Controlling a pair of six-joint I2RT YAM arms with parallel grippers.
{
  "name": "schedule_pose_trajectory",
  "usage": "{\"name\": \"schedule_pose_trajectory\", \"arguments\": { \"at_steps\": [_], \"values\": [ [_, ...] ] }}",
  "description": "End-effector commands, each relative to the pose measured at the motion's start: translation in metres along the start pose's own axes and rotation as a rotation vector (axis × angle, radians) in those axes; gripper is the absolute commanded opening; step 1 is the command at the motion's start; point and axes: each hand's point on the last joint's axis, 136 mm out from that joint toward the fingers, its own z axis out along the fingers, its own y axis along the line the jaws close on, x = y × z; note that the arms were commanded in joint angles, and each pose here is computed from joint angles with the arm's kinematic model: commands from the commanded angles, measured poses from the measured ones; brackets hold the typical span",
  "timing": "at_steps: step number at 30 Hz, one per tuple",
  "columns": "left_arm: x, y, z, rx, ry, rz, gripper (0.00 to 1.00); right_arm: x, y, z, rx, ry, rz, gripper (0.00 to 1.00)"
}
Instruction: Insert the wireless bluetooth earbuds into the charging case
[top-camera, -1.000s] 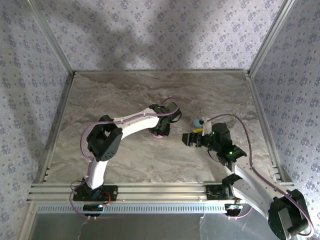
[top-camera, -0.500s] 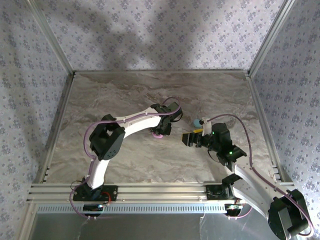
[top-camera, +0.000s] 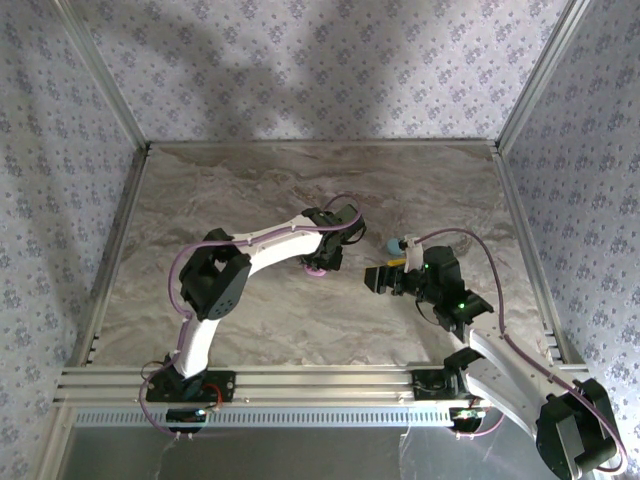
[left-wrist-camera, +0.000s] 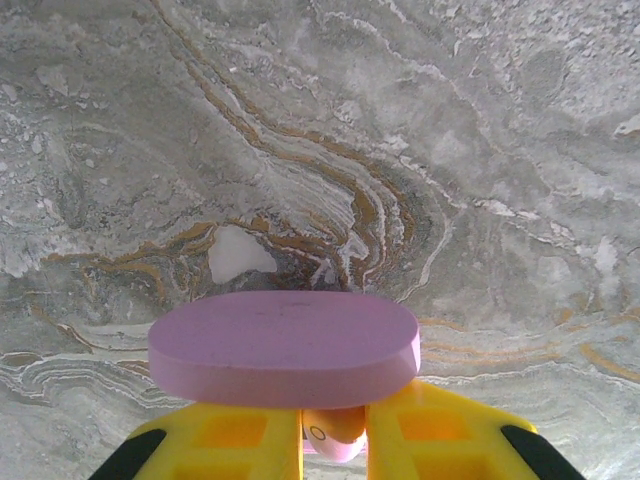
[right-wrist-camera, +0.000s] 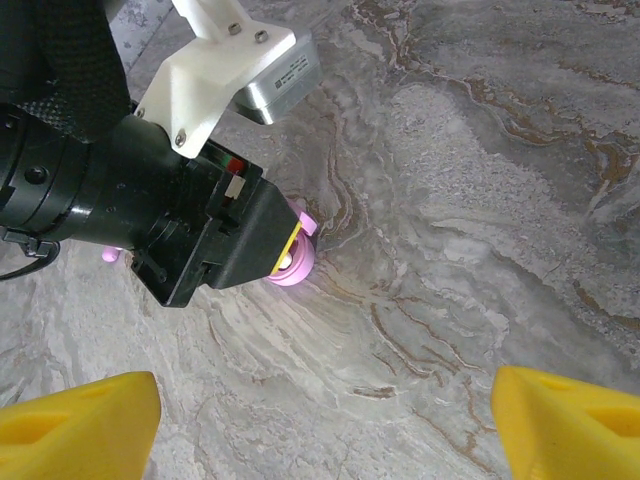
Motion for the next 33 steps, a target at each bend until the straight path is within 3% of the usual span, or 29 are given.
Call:
{"name": "schedule_pose_trajectory", "arguments": {
  "at_steps": [1, 8, 17, 26, 33],
  "values": [
    [0.002, -0.002, 0.004, -0.018, 0.006, 0.0, 0.21, 0.002, 0.0, -0.001, -0.004, 0.005, 0.008, 0.88],
    [0.003, -0.002, 0.004, -0.019, 0.01, -0.001, 0.22, 0.002, 0.0, -0.002, -0.005, 0.005, 0.009, 0.88],
    [0.001, -0.004, -0.007, 0.001, -0.007, -0.002, 0.35, 0.001, 0.0, -0.001, -0.006, 0.002, 0.009, 0.88],
    [-0.004, -0.007, -0.03, 0.066, -0.048, -0.019, 0.39, 0.001, -0.001, -0.001, 0.0, 0.003, 0.009, 0.88],
    [-0.001, 0.007, -0.065, 0.135, -0.151, -0.032, 0.54, 0.003, -0.006, 0.0, 0.023, 0.009, 0.007, 0.9]
  ]
}}
